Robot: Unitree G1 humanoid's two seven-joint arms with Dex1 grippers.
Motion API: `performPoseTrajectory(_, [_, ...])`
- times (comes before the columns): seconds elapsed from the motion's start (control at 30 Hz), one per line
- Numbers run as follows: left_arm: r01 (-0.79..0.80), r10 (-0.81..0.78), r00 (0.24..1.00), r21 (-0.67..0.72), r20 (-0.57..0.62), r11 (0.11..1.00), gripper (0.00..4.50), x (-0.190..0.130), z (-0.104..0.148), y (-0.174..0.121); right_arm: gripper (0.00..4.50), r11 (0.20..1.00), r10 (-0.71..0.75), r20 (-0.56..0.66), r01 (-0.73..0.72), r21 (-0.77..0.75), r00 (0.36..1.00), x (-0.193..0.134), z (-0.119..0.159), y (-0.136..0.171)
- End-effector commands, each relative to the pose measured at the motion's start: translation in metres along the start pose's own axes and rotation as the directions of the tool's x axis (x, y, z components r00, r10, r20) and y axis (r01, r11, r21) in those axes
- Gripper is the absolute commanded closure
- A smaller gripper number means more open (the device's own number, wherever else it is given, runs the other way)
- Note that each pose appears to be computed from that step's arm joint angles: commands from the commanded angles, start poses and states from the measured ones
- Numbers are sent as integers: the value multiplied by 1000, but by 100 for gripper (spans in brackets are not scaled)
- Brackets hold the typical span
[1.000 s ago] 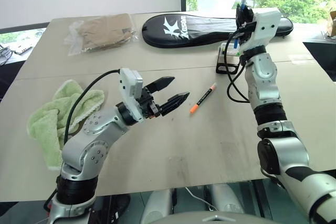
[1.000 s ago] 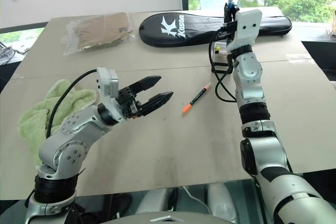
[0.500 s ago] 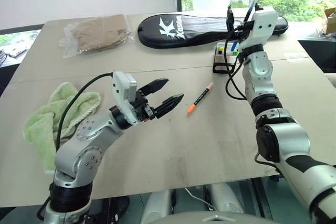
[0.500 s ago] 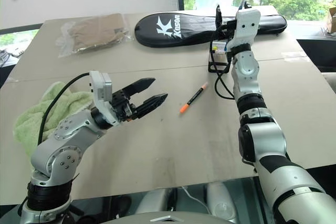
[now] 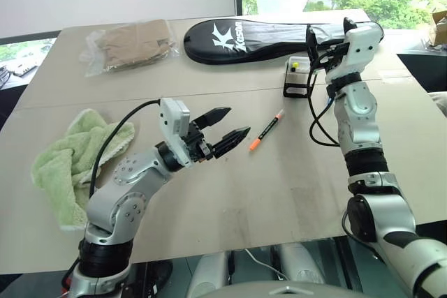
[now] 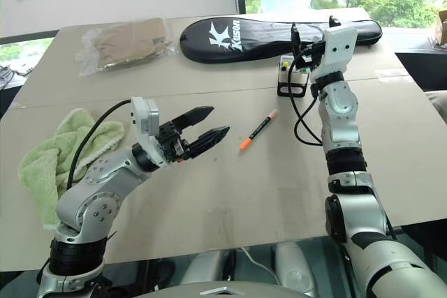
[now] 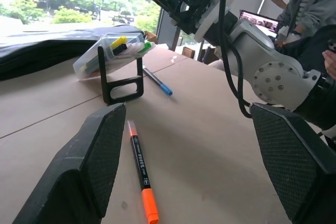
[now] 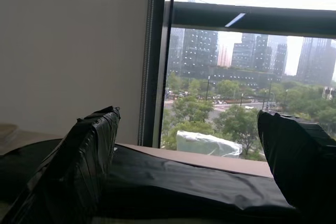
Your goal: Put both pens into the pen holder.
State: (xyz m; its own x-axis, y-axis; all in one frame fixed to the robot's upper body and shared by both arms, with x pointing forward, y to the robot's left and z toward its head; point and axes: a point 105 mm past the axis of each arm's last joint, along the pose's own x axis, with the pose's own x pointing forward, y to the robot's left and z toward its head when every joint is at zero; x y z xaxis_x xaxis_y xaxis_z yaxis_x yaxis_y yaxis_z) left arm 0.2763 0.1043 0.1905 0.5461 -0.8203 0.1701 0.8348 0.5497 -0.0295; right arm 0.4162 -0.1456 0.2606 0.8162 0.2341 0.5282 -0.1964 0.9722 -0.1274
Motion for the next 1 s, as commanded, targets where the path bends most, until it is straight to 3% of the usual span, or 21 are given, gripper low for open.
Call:
performPoseTrajectory(0.03, [8, -8, 1000, 33, 20, 999, 61, 3, 4, -2, 5, 1000, -6, -7, 6, -16, 1000, -5, 22, -14])
performPoseTrajectory(0.13, [-21, 21, 1000, 47, 6, 999, 61, 2, 0, 2, 5, 995, -40, -141, 26, -97, 989, -15, 13, -32])
performPoseTrajectory(0.23, [-47, 48, 999, 48, -1, 998, 61, 0, -3, 5, 5, 986, -134, -353, 88, -143, 926, -32, -10, -59])
performPoseTrajectory(0.33, [-78, 78, 997, 54, -10, 996, 61, -1, -5, 8, 5, 981, -169, -440, 107, -162, 882, -40, -20, -71])
performPoseTrajectory(0.43, [-87, 88, 996, 61, -9, 994, 61, -3, -5, 7, 5, 945, -325, -625, 211, -250, 710, -56, -46, -98])
performPoseTrajectory(0.53, [-110, 111, 994, 73, -3, 991, 61, -9, -2, 7, 5, 958, -268, -736, 254, -135, 622, -65, -67, -100])
performPoseTrajectory(0.6, [-140, 140, 990, 80, 3, 987, 61, -9, -2, 8, 5, 932, -313, -796, 330, -151, 519, -84, -93, -117])
performPoseTrajectory(0.67, [-156, 156, 988, 85, 4, 984, 61, -10, -2, 8, 5, 921, -299, -838, 367, -129, 457, -98, -106, -120])
performPoseTrajectory(0.77, [-166, 166, 986, 71, 9, 983, 61, -11, -1, 6, 86, 910, -285, -869, 400, -112, 405, -112, -111, -120])
performPoseTrajectory(1.0, [-143, 143, 990, 79, 1, 987, 61, -12, 2, 5, 414, 904, -255, -903, 416, -95, 347, -140, -109, -112])
